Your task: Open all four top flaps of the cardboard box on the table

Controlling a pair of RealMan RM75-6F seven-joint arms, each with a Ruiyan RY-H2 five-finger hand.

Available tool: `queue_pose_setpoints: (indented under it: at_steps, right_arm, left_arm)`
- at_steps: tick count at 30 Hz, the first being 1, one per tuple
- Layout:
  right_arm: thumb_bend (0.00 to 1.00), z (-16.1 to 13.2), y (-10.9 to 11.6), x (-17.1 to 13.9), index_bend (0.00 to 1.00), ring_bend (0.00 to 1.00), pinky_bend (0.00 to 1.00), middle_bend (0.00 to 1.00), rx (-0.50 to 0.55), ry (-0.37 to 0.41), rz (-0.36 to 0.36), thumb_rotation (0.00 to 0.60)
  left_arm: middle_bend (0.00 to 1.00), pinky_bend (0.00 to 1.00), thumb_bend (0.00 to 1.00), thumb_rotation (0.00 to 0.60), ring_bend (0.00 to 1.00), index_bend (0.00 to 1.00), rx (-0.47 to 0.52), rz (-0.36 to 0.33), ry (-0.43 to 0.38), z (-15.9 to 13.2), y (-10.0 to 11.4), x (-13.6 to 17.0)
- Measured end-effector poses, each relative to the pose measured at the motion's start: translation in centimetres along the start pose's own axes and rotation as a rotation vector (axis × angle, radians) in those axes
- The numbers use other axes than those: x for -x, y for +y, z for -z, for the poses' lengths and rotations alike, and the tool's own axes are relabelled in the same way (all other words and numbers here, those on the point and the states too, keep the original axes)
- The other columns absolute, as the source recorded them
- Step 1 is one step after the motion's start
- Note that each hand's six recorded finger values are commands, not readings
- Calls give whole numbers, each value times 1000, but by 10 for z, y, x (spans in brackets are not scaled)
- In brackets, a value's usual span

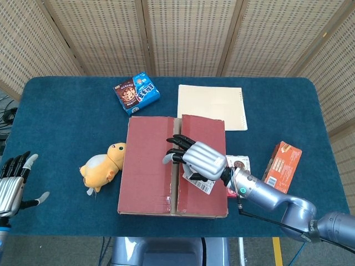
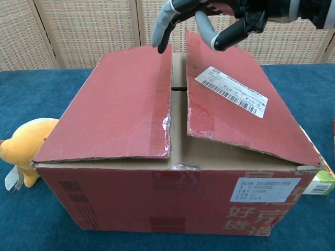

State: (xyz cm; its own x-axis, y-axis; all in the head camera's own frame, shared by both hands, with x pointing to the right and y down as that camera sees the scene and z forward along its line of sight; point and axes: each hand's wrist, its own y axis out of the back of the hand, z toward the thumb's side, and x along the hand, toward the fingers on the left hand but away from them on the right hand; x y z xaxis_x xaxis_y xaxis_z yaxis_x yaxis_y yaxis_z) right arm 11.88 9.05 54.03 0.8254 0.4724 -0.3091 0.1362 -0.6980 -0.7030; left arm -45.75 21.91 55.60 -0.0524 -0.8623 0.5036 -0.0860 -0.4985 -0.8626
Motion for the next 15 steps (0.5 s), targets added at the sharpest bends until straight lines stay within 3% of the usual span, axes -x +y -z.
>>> queue_pose_setpoints:
  at_steps: [15]
  right_arm:
    - [1000, 9, -8, -5, 287, 30, 0, 334, -40, -46, -41, 600]
  left_arm:
    - [0, 0, 212, 508, 0, 63, 37, 30, -13, 1, -4, -1]
